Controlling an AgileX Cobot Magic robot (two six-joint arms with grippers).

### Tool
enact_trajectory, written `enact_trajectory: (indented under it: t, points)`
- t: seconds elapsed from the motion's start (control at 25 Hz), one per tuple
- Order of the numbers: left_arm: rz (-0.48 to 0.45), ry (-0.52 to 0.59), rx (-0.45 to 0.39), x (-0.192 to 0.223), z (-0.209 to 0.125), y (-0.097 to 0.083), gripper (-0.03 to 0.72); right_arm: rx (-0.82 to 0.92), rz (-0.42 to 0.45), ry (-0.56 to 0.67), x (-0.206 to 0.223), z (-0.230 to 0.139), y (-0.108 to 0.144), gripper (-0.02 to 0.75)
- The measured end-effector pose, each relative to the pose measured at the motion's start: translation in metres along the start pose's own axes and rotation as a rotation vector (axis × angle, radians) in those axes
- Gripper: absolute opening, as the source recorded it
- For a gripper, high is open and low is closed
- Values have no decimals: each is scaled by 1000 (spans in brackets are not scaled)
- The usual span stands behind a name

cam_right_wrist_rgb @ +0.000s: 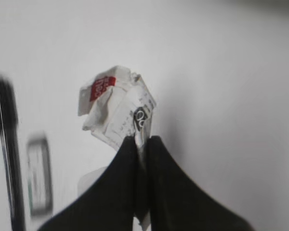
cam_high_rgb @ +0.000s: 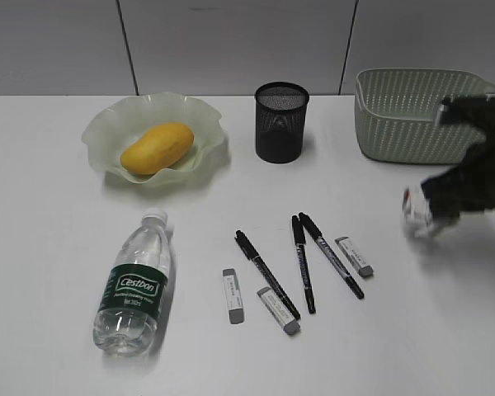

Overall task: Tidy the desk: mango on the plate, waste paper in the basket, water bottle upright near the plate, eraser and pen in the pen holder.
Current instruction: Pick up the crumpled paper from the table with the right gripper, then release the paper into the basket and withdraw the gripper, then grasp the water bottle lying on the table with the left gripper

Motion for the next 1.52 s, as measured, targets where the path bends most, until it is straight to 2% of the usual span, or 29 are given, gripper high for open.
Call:
enact_trajectory:
  t: [0.12, 0.16, 0.24, 0.32, 0.36, 0.44, 0.52, 0.56, 0.6, 0.68, 0.8, 0.96, 1.12, 1.2, 1.36, 1.52]
  points:
    - [0, 0, 0, 0, 0, 0, 241, -13, -109, -389, -59, 77, -13, 46]
    - [0, 0, 0, 0, 0, 0, 241, -11, -144, -489, -74, 101, -20, 46]
    - [0, 0, 0, 0, 0, 0, 241, 1, -196, -606, -80, 139, -37, 46]
    - [0, 0, 0, 0, 0, 0, 241, 6, -207, -605, -53, 164, -49, 56]
    - [0, 0, 0, 0, 0, 0, 241, 7, -196, -574, -36, 168, -51, 95]
    - [0, 0, 0, 0, 0, 0, 241, 3, -158, -488, -5, 172, -52, 253]
    - [0, 0, 0, 0, 0, 0, 239, -2, -120, -427, 4, 172, -48, 470]
    - [0, 0, 0, 0, 0, 0, 239, -3, -110, -422, 0, 174, -46, 539]
    - [0, 0, 0, 0, 0, 0, 239, -9, -106, -427, -9, 176, -44, 568]
    - [0, 0, 0, 0, 0, 0, 239, -26, -91, -422, -33, 174, -36, 568]
    - [0, 0, 0, 0, 0, 0, 239, -15, -64, -396, -78, 141, -20, 505]
    - [0, 0, 0, 0, 0, 0, 241, -19, -67, -316, -124, 43, 2, 431]
    - [0, 0, 0, 0, 0, 0, 241, -19, -64, -174, -159, -56, 24, 412]
    - [0, 0, 0, 0, 0, 0, 241, -16, -69, -123, -176, -94, 29, 410]
    - [0, 0, 0, 0, 0, 0, 241, -15, -86, -170, -207, -147, 35, 405]
    - [-8, 14, 27, 3, 1, -2, 255, -35, -103, -359, -231, -173, 40, 405]
Point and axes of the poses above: a point on each arm's last joint axis where the gripper is mounted, x pointing out along that axis toward the gripper, y along the wrist's bending axis when the last joint is at zero, z = x × y, the point moved 7 cm from there along x, pointing out along that axis toward the gripper, and after that the axes turned 1 degree about -x, right-handed, at the moved point
